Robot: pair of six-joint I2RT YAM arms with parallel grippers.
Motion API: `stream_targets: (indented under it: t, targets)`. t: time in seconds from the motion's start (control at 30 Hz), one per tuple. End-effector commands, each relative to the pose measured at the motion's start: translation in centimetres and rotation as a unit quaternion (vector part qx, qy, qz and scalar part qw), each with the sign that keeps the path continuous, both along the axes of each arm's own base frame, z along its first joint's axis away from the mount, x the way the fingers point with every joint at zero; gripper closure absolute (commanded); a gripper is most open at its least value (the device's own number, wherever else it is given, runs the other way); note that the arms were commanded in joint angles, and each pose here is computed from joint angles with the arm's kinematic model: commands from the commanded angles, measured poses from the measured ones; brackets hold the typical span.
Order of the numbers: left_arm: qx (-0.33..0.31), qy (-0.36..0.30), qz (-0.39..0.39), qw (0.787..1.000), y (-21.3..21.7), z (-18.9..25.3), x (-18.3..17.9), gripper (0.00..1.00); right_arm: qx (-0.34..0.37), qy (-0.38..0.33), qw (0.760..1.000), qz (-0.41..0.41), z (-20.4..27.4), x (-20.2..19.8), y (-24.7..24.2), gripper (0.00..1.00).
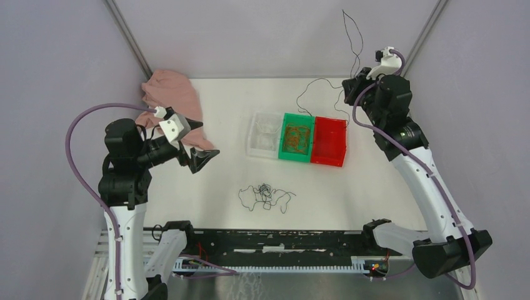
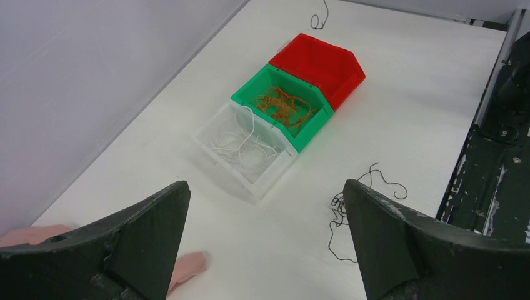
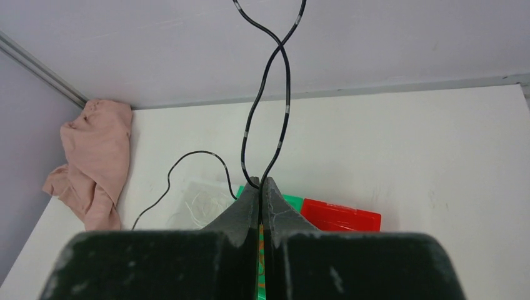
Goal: Untangle the cables
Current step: Place the cable in the bin.
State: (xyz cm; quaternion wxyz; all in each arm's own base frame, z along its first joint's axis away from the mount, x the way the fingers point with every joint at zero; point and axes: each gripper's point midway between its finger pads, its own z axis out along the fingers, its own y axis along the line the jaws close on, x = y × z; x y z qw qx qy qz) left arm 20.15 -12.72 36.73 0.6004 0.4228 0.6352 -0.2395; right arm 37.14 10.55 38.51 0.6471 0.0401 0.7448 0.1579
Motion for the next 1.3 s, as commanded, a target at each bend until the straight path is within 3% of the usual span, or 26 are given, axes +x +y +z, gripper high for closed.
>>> stream_targets:
  t: [0.0,0.3,0.6,0.73,1.0,1.27]
  targets:
    - [0.009,-0.035,0.004,0.999,0.2,0.8,0.2,0.01,0.035,0.000,0.999,0.000,-0.4,1.2,0.6,1.00]
    - [0.010,-0.039,0.003,0.999,0.2,0.5,0.2,0.01,-0.081,0.084,0.989,-0.086,-11.1,0.5,-4.1,1.00]
    - [0.005,-0.042,0.001,0.999,0.1,0.8,0.2,0.01,-0.236,0.146,0.941,-0.194,-13.4,-2.1,-10.5,1.00]
    - [0.004,-0.042,0.000,0.999,0.0,0.8,0.2,0.01,-0.265,0.152,0.927,-0.220,-13.6,-2.6,-11.8,1.00]
    - [0.001,-0.044,0.001,0.999,0.0,1.1,0.2,0.01,-0.260,0.175,0.937,-0.158,-16.0,-1.4,-9.5,0.99]
    - [0.003,-0.044,0.003,0.999,0.1,1.0,0.3,0.00,-0.283,0.247,0.924,-0.074,-20.7,-0.4,-4.3,1.00]
